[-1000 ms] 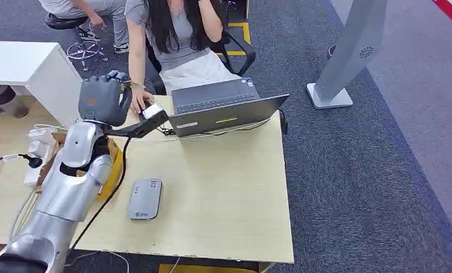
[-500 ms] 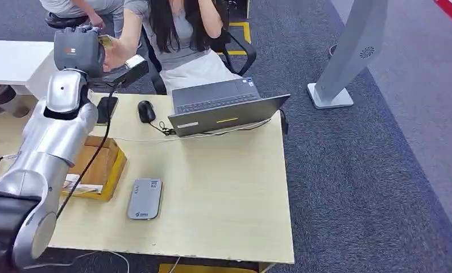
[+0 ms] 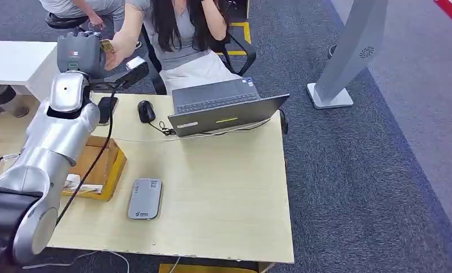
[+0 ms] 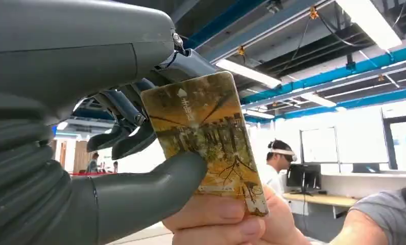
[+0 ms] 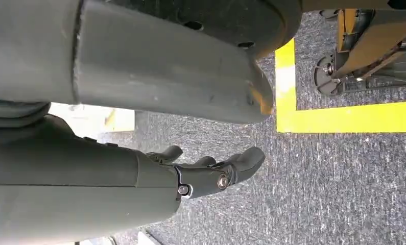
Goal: Pass the card to the sensor for recognition and then transmit it.
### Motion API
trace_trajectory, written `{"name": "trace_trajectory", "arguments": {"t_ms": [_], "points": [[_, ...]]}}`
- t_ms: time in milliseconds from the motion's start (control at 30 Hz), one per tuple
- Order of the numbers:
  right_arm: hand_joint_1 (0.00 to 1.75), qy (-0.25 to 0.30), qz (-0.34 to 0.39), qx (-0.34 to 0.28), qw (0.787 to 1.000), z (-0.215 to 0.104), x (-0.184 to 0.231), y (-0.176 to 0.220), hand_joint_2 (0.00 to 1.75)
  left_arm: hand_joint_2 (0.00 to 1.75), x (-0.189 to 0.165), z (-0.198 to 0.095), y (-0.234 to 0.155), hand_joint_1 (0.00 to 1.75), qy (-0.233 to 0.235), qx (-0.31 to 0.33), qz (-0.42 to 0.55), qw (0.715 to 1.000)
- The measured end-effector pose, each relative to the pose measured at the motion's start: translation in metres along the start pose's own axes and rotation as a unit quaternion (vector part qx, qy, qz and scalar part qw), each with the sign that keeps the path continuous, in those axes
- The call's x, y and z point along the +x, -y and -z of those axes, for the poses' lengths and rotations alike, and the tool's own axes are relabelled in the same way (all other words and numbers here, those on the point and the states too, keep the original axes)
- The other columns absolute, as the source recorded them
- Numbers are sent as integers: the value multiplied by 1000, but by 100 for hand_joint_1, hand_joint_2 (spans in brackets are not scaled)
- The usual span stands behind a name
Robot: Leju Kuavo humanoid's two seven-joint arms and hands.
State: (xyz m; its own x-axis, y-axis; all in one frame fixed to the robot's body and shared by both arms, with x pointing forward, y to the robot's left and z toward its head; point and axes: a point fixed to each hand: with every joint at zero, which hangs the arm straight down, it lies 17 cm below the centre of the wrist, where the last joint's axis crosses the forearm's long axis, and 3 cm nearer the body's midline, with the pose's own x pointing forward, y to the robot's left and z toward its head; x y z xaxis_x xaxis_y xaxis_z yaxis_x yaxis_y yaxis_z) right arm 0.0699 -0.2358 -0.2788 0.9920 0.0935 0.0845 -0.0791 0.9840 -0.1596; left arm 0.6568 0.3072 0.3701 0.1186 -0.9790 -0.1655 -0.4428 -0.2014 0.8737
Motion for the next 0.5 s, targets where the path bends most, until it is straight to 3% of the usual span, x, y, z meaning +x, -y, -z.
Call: {"name": "trace_trajectory", "arguments": {"t_ms": [500], "points": [[0, -5, -3, 0, 1000, 0, -2, 1, 0, 175, -24, -9, 25, 0, -27, -28, -21, 999]]}}
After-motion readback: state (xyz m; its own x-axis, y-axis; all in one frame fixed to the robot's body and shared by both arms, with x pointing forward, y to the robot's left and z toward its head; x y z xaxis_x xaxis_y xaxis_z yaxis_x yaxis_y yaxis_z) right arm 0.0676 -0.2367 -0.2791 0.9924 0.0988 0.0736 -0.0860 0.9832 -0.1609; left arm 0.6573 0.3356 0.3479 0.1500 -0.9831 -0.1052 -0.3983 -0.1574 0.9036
